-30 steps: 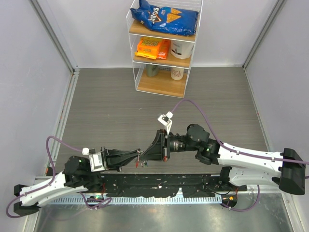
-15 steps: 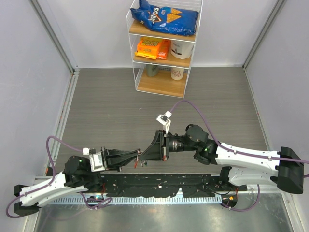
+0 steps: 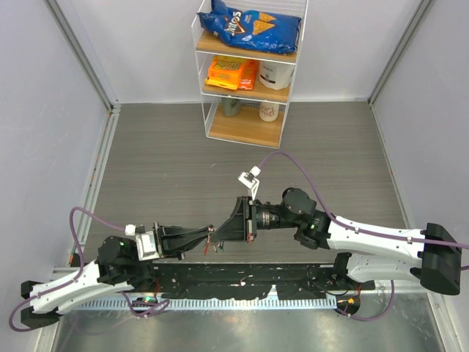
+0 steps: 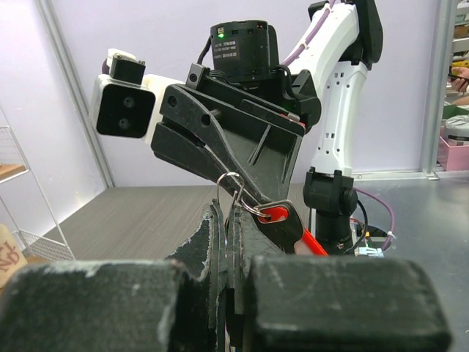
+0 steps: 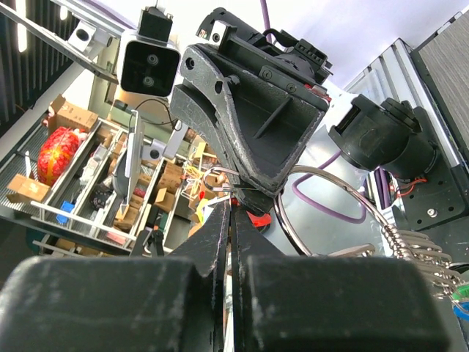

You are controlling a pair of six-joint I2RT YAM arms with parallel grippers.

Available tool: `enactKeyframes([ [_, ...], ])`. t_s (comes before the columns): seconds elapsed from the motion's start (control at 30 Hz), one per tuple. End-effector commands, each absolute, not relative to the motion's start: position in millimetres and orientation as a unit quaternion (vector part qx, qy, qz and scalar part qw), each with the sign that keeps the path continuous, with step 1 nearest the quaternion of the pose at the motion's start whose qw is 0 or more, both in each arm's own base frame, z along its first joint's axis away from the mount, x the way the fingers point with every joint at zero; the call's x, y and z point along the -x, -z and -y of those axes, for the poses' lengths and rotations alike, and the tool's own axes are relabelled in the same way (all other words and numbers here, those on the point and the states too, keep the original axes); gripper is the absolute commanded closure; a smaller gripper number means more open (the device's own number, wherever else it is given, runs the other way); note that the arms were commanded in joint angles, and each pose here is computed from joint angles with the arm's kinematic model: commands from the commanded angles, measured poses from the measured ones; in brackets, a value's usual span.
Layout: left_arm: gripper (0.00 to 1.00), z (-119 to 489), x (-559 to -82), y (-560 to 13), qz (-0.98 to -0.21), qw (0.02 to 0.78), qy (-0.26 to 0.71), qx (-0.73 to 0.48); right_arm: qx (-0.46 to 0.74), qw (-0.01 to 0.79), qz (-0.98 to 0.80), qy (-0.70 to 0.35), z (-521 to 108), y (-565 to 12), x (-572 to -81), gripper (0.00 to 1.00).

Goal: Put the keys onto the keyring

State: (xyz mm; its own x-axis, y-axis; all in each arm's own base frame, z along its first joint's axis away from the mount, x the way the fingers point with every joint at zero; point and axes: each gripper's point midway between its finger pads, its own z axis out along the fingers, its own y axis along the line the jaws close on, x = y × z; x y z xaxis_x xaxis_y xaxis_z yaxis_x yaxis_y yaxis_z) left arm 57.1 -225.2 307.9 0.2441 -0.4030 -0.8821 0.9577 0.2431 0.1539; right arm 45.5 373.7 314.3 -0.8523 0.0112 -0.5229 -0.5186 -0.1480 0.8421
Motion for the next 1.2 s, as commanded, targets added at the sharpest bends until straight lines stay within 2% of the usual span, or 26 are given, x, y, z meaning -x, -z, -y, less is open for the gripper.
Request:
enactKeyframes([
  [0.0, 1.00, 221.1, -38.8, -329.4, -0.315, 0.701, 0.514, -0.380, 0.154, 0.215, -0.621, -0.738, -375.1, -327.6, -69.9, 0.94],
  [1.17, 1.00, 219.5, -27.7, -331.0, -0.284, 0.700, 0.522, -0.395, 0.081, 0.196, -0.625, -0.751, -373.1, -337.5, -85.3, 0.94],
])
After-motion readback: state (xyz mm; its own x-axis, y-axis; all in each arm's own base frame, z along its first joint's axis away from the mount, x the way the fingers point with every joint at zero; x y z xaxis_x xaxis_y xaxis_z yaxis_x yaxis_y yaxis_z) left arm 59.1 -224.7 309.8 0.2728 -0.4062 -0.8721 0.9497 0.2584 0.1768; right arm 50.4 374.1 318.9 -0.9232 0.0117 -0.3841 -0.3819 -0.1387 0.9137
